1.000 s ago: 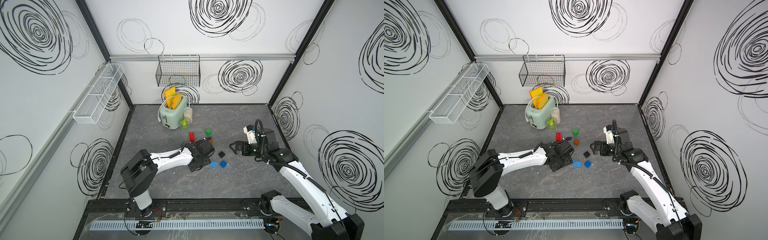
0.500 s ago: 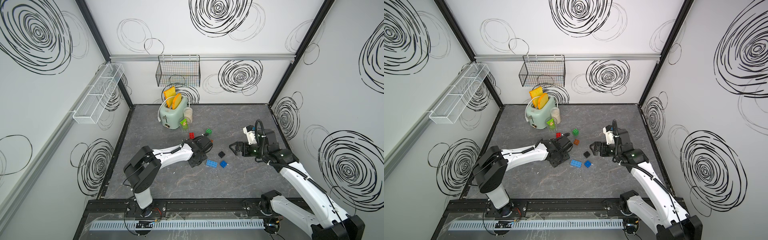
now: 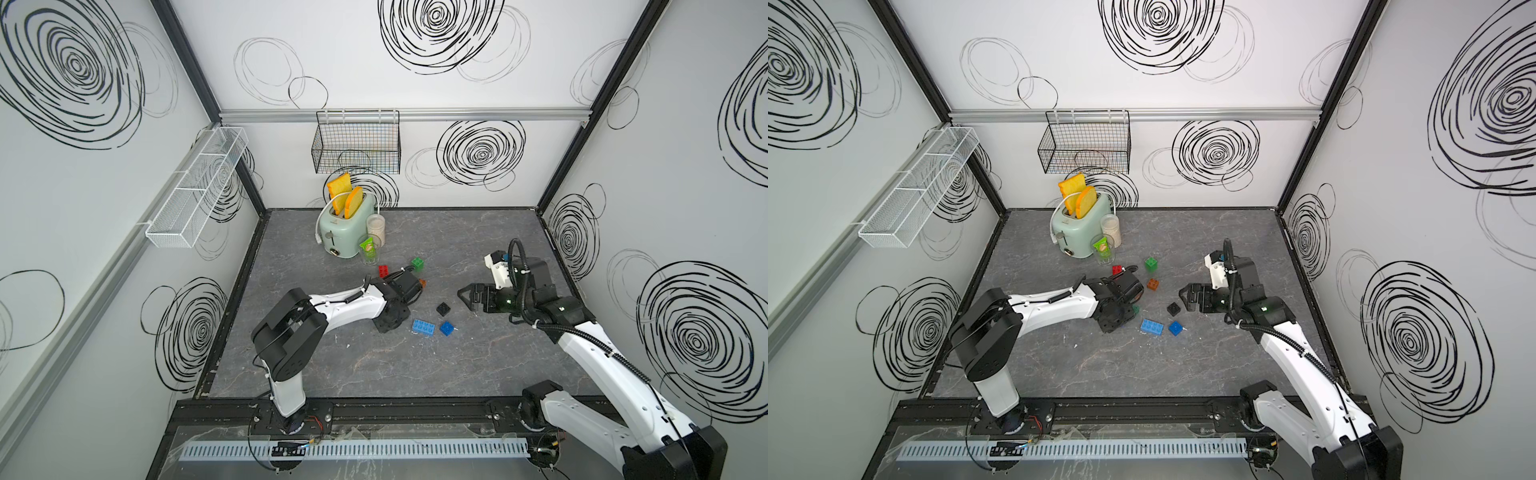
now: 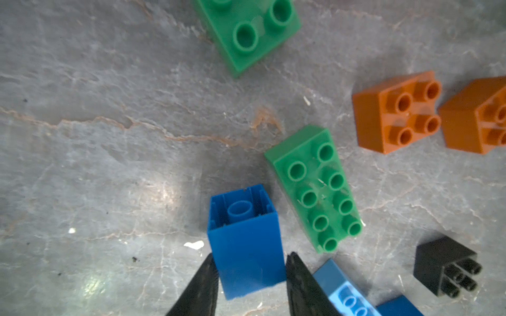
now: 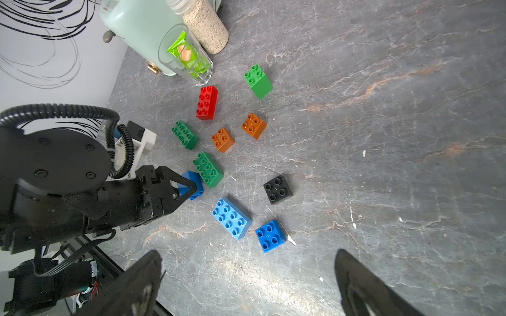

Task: Assemble the letter f with lego
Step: Adjust the lego brick at the center of the board.

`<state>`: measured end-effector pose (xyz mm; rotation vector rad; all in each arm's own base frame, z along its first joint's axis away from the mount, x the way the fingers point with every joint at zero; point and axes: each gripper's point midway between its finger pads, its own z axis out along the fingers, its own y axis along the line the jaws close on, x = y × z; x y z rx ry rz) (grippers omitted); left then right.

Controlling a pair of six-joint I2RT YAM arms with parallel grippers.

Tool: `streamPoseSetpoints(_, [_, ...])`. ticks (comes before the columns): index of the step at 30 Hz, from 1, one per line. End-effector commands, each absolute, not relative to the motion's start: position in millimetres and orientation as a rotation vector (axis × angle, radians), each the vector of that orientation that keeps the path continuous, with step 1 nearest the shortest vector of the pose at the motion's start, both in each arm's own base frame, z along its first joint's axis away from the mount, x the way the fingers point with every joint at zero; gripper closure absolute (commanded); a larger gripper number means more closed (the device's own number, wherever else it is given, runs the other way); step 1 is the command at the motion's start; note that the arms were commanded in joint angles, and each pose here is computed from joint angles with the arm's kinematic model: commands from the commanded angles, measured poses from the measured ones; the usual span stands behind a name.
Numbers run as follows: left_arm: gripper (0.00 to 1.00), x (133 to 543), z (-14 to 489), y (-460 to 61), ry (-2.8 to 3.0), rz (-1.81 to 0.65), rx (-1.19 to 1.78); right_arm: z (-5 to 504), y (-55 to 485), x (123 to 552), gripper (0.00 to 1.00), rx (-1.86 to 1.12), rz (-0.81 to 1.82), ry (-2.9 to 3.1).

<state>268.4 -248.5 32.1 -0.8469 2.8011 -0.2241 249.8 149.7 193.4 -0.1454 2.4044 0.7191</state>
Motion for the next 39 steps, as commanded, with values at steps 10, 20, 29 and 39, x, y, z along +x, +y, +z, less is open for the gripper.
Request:
streamPoseSetpoints(10, [0.71, 263.5, 22.8, -237.1, 2.815, -0.172, -0.883, 192.0, 157.0, 248.1, 0.01, -0.192, 0.741, 2.396])
streamPoseSetpoints(20, [0.79, 241.8, 50.1, -244.2, 3.014, -0.277, -0.664, 190.5, 160.7, 248.3, 0.01, -0.205, 0.757, 2.407])
streamPoseSetpoints(29, [0.82, 198.5, 73.7, -254.5, 3.292, -0.432, -0.307, 192.8, 166.0, 253.6, 0.01, -0.214, 0.779, 2.409])
streamPoseSetpoints(39, [0.8, 168.3, 69.0, -253.9, 3.545, -0.379, 0.043, 194.4, 168.9, 253.5, 0.01, -0.225, 0.801, 2.407])
